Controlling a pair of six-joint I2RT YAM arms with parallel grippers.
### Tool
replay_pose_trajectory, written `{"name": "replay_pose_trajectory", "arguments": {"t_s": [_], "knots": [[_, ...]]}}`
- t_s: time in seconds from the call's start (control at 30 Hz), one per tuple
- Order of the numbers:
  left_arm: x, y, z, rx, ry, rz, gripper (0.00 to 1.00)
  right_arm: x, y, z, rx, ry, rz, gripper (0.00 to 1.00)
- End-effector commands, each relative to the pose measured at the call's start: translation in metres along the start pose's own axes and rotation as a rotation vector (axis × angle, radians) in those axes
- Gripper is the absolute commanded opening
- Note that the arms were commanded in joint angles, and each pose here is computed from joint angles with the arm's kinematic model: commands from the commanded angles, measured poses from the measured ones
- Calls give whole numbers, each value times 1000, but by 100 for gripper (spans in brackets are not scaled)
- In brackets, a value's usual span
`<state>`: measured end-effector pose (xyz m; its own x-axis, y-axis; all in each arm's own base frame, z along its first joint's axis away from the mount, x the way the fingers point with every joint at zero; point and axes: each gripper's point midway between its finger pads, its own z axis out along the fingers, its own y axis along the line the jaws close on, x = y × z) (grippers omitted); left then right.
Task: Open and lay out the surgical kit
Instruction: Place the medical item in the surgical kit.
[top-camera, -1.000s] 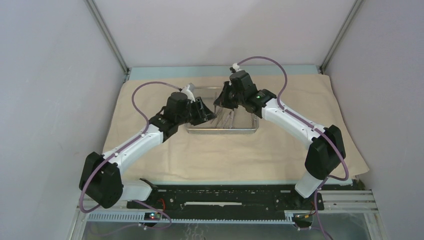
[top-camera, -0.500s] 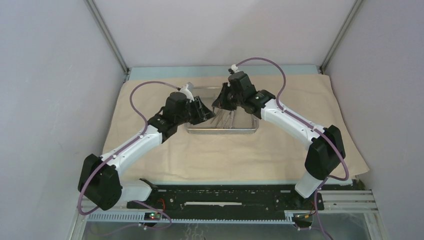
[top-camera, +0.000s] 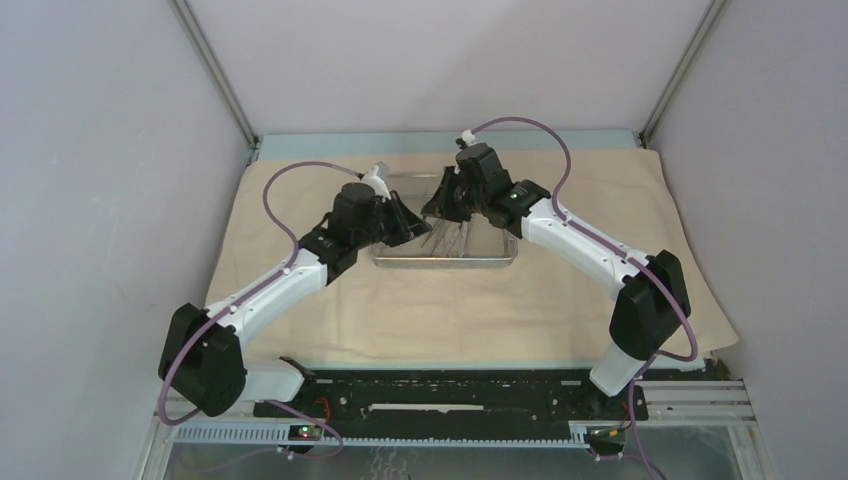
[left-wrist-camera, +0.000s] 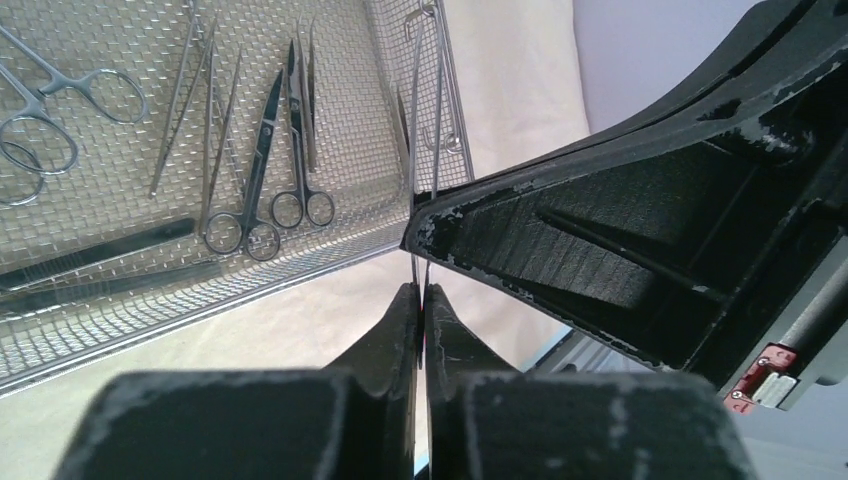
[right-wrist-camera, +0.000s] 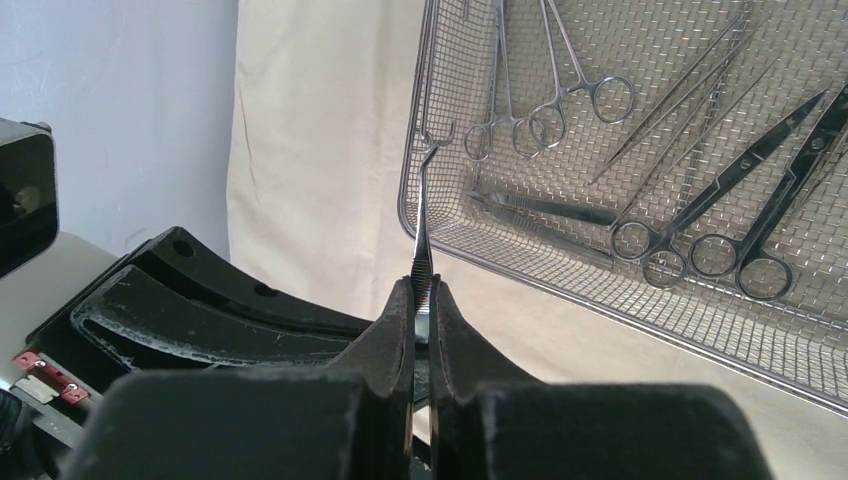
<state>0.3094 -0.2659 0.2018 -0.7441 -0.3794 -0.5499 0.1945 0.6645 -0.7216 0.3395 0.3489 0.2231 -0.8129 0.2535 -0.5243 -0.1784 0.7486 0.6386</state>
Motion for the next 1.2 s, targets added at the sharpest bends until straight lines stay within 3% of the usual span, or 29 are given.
{"name": "replay_pose_trajectory", "arguments": {"t_s": [0.0, 0.27, 0.33, 0.57, 0.77, 0.9, 1.17], "knots": [[-11, -15, 0, 47, -33, 18, 0, -4, 19, -13, -60, -22, -2, 3], [-13, -30, -10, 143, -25, 80, 0, -19, 28, -47, -126, -88, -94, 71], [-14, -41, -15, 212, -22, 90, 0, -23, 32, -63, -172, -114, -118, 78], [-12, -82, -43, 454, 3, 101, 0, -37, 53, -126, -384, -223, -202, 83], [-15, -119, -79, 670, 0, 92, 0, -38, 67, -169, -545, -236, -248, 83], [-18, -143, -103, 800, -14, 90, 0, -44, 74, -188, -628, -245, -205, 65], [-25, -177, -144, 1053, -2, 18, 0, -38, 96, -203, -709, -270, -222, 54]]}}
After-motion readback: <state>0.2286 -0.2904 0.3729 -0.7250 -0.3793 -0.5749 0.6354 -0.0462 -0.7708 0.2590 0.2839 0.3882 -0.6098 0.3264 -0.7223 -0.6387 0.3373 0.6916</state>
